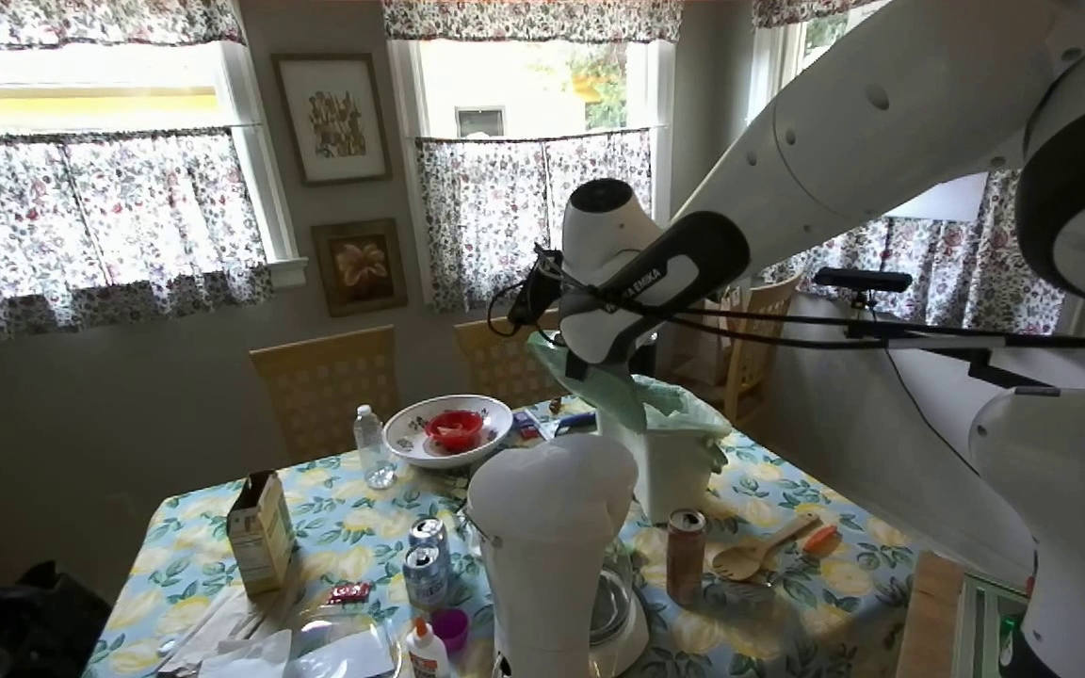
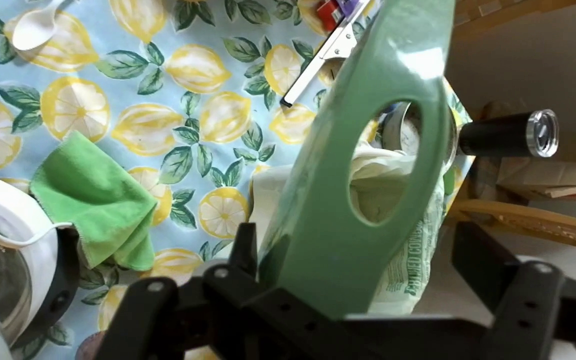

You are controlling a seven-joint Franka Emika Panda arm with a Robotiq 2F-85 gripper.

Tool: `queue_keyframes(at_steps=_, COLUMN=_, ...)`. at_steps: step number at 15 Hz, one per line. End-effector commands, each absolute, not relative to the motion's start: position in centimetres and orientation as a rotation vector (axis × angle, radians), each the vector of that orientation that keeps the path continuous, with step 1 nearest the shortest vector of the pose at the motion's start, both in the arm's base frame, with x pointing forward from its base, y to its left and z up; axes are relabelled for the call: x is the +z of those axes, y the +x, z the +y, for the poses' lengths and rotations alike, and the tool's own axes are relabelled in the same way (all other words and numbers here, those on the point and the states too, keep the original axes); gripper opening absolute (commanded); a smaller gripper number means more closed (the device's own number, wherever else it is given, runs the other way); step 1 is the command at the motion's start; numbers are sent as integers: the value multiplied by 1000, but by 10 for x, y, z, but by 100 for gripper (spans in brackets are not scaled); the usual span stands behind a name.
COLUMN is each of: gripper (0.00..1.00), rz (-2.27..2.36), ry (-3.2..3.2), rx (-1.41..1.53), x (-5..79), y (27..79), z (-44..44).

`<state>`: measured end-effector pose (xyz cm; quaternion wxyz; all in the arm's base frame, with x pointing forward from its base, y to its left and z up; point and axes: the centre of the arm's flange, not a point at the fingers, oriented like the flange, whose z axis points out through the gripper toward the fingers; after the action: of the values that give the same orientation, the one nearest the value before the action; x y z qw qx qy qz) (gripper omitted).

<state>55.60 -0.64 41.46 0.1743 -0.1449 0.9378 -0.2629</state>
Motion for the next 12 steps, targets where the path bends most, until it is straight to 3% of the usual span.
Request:
queue_keyframes(at_steps=1, gripper=100, rz=2671, ry=-316, rx=-723, x=430, y=531, z=-23)
queue_keyframes(at_steps=12, gripper=100, rz=2678, ry=-116, rx=-626, x=452, y=486, z=-96)
